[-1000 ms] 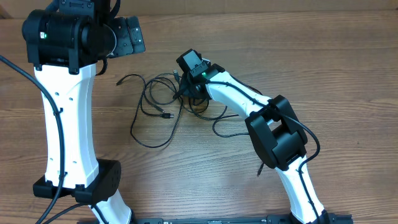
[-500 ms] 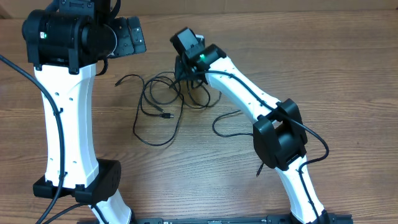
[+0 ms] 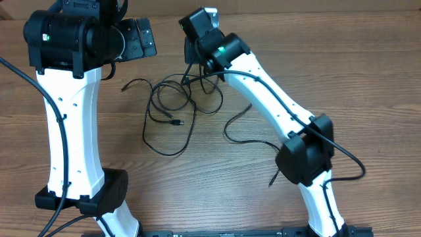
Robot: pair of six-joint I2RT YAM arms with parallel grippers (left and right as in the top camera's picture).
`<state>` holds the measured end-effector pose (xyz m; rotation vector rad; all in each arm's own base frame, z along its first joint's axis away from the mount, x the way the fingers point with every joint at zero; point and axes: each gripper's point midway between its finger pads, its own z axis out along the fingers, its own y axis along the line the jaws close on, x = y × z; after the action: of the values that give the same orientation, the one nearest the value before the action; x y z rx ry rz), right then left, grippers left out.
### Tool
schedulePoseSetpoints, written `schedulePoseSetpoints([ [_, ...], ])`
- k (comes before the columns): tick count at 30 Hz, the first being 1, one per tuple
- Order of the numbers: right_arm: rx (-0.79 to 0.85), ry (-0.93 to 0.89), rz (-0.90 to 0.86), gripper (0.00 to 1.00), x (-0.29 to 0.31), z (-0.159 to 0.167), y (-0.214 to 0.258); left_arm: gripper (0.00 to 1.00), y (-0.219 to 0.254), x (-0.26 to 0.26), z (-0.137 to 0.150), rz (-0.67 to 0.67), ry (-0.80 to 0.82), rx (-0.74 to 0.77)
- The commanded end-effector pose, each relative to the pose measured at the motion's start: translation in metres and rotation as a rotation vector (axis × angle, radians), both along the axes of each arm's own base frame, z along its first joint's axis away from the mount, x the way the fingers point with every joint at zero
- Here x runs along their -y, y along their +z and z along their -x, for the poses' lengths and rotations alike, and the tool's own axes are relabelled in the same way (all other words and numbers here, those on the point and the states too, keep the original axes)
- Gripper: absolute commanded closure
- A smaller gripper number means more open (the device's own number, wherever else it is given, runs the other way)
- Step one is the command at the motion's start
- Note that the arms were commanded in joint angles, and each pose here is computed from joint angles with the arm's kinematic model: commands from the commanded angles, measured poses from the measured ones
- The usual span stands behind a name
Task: Untangle cables
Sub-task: 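Lift the cable strand with the right gripper and pull it right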
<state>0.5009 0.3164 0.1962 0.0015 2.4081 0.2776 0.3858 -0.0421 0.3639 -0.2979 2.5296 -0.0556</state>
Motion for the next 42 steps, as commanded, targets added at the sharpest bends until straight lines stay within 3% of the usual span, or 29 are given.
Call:
schedulePoseSetpoints([
  [1,0.167,-0.010,-0.085,0.96,0.005,0.003,0.088,0.00,0.000,0.004,0.002,-0.003,-0.031,-0.003],
  [9,0.263,0.003,-0.170,0.96,0.017,0.026,0.158,0.00,-0.001,0.004,0.001,-0.004,-0.031,-0.006],
  [16,0.241,0.087,-0.239,0.96,0.025,0.068,0.197,0.00,-0.004,0.004,-0.001,-0.005,-0.030,-0.016],
  [28,-0.259,0.145,-0.230,0.96,0.038,0.159,0.131,0.00,-0.011,0.007,-0.002,0.001,-0.037,-0.038],
  [35,-0.364,0.180,-0.238,0.96,0.039,0.183,0.124,0.00,-0.025,0.008,-0.002,0.000,-0.041,-0.087],
  [42,-0.341,0.225,-0.249,0.96,0.044,0.196,0.139,0.00,-0.037,0.008,-0.004,-0.005,-0.040,-0.120],
])
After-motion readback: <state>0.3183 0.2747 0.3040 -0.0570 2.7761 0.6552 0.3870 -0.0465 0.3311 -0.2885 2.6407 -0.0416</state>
